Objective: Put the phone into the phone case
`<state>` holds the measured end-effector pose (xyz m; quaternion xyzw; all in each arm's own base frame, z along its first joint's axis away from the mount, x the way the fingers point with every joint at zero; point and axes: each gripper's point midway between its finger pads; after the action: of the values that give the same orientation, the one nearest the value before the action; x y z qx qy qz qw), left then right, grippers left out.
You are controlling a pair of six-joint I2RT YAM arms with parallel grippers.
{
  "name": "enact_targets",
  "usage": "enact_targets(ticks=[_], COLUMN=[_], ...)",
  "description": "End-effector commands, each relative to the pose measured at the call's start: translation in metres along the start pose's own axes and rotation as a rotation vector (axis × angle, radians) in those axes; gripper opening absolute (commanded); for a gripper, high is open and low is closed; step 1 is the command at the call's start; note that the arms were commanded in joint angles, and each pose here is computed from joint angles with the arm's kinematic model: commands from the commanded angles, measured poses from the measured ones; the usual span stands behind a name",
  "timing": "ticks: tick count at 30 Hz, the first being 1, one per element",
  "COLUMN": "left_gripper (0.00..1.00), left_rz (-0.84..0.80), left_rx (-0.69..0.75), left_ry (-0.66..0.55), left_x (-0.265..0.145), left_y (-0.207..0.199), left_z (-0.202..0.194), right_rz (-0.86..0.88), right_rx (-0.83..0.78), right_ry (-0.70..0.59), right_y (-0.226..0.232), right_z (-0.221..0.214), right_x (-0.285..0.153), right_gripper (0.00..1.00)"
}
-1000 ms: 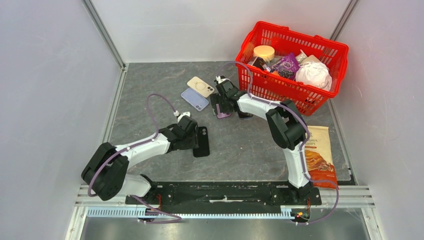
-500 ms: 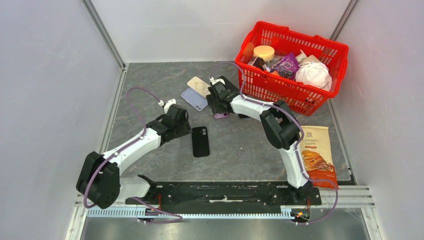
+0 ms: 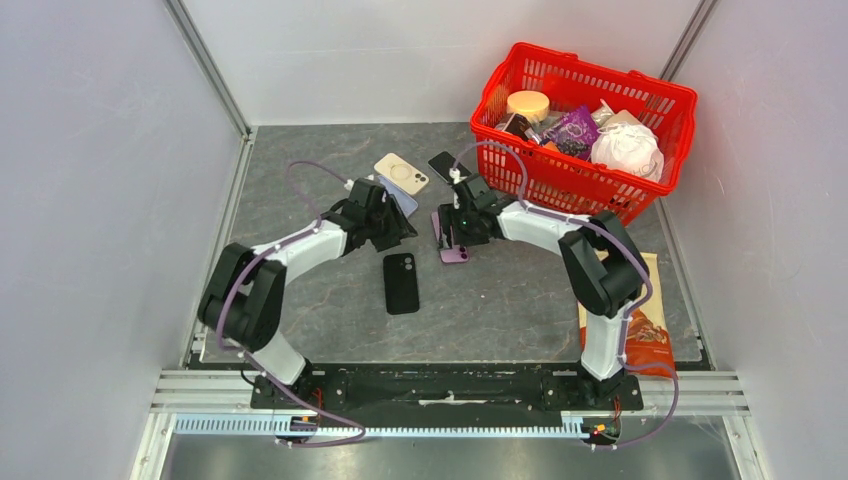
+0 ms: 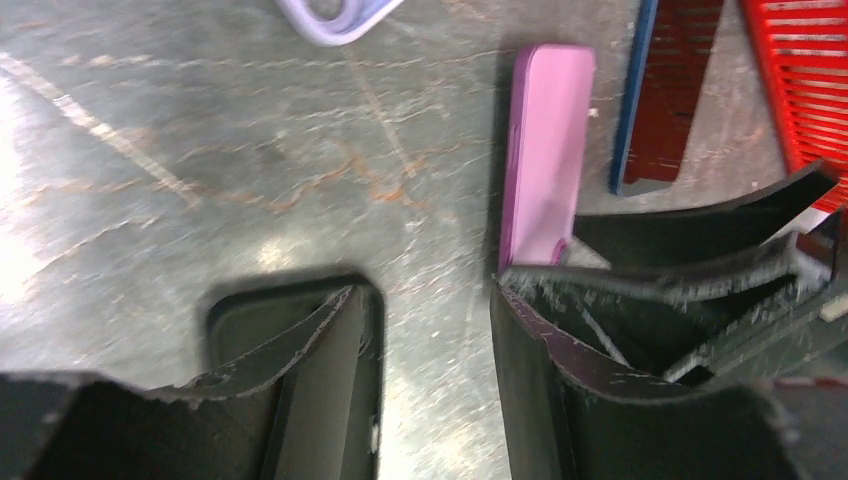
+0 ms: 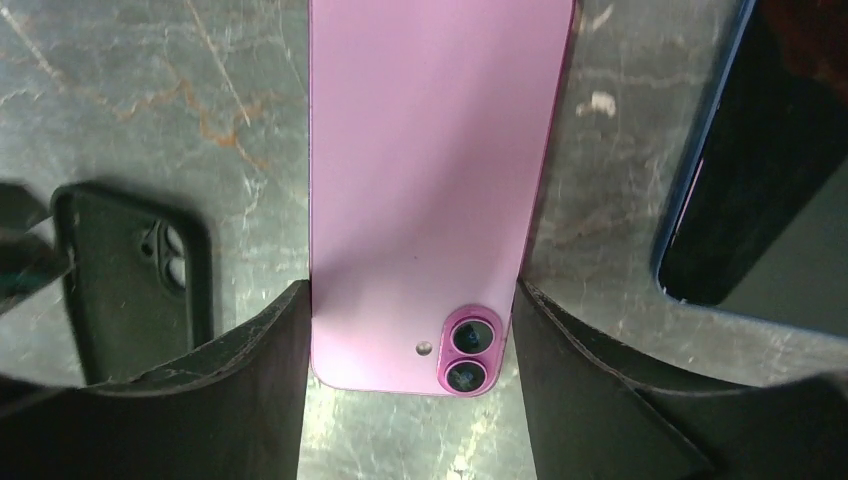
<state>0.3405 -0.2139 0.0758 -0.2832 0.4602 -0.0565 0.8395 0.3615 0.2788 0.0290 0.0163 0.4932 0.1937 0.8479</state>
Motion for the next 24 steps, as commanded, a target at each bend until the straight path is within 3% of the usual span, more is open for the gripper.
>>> enact_targets(ticks=[1, 8, 16, 20, 24], left_gripper=[0.57, 0.56, 0.53, 0.47, 0.37], left_rz=[-0.172, -0.256, -0.216, -0.206, -0.206], left_rx=[-0.054, -0.079, -0.084, -0.085, -0.073], left_ry=[0.026, 0.097, 0.154, 0.179, 0.192], left_x=[0.015, 0.044, 0.069, 0.077, 0.079], left_y=[-0.047, -0.067, -0.054, -0.051, -0.055], left_z=[0.016, 0.012, -0.001, -0.008, -0.014], right_rz=[0.195, 0.253, 0.285, 0.284, 0.275], right_rx=[0.101, 0.133, 0.159, 0.162, 0.157], right_ry=[0.050, 0.070, 0.067, 0.069, 0.063], right_y=[0.024, 0.028, 0.029, 0.028, 0.028], right_z=[-0.018, -0.030, -0.027, -0.028, -0.025], right_x=[-0.020, -0.026, -0.026, -0.024, -0.026], right_gripper=[0.50, 0.50, 0.51, 0.52, 0.61])
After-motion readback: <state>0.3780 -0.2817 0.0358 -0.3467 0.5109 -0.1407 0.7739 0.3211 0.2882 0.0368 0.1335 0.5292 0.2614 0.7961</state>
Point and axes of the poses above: each gripper's point midway between its finger pads, its own x axis out along the fingers, its own y axis along the line the jaws close on, z = x × y
